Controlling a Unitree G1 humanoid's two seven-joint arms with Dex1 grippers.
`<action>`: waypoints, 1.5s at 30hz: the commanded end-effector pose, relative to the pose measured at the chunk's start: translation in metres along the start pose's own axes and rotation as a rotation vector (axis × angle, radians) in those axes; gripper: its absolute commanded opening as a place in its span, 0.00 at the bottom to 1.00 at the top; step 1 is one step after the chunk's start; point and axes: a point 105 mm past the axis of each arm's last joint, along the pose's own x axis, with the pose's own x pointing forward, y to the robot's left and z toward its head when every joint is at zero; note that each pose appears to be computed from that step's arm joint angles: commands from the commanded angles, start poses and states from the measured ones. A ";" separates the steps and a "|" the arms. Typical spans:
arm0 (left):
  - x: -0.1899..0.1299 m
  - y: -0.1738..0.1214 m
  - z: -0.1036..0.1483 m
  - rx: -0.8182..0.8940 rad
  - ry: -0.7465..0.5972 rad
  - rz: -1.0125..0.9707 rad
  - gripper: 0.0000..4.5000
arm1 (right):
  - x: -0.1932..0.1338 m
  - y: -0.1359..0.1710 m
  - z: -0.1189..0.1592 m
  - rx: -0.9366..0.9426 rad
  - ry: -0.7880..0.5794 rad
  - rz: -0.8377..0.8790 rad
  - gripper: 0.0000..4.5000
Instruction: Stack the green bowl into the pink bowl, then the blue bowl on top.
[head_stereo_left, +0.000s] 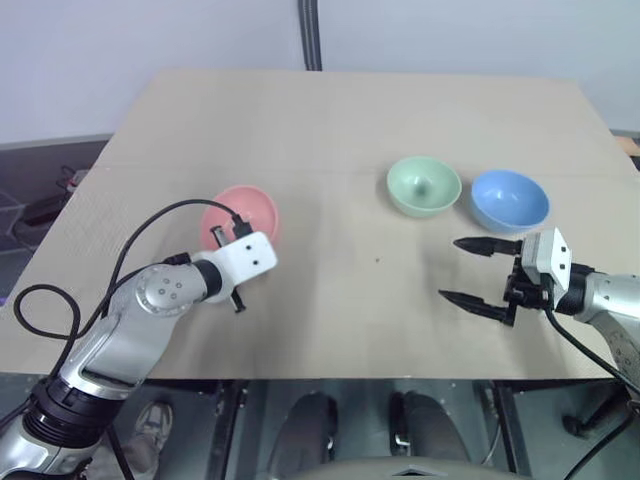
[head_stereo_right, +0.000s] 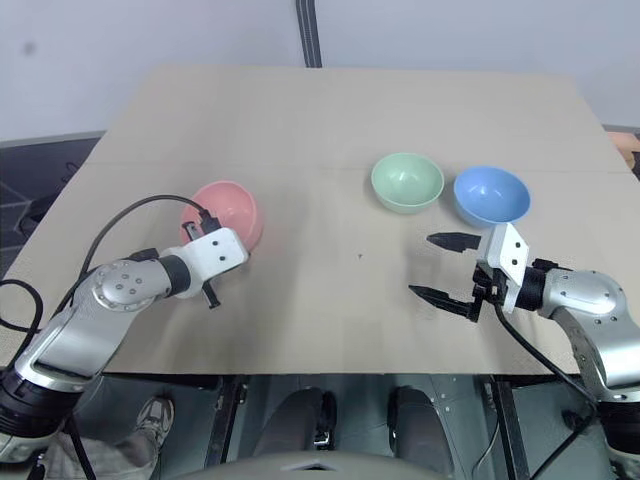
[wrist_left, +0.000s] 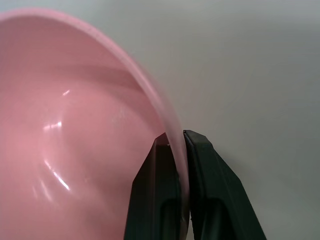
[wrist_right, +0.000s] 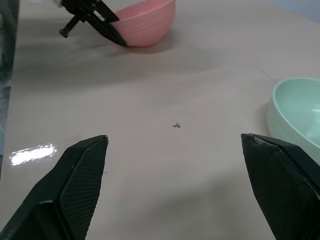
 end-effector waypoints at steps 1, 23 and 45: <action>-0.008 0.006 0.037 0.030 -0.180 -0.038 0.02 | -0.007 -0.002 0.013 -0.065 -0.018 -0.042 1.00; 0.046 -0.027 0.098 0.265 -0.607 -0.637 0.69 | -0.017 0.000 0.001 -0.003 0.085 -0.294 1.00; -0.077 0.009 0.067 -0.467 -0.729 -0.189 0.99 | 0.089 -0.098 -0.008 -0.676 0.263 -0.078 1.00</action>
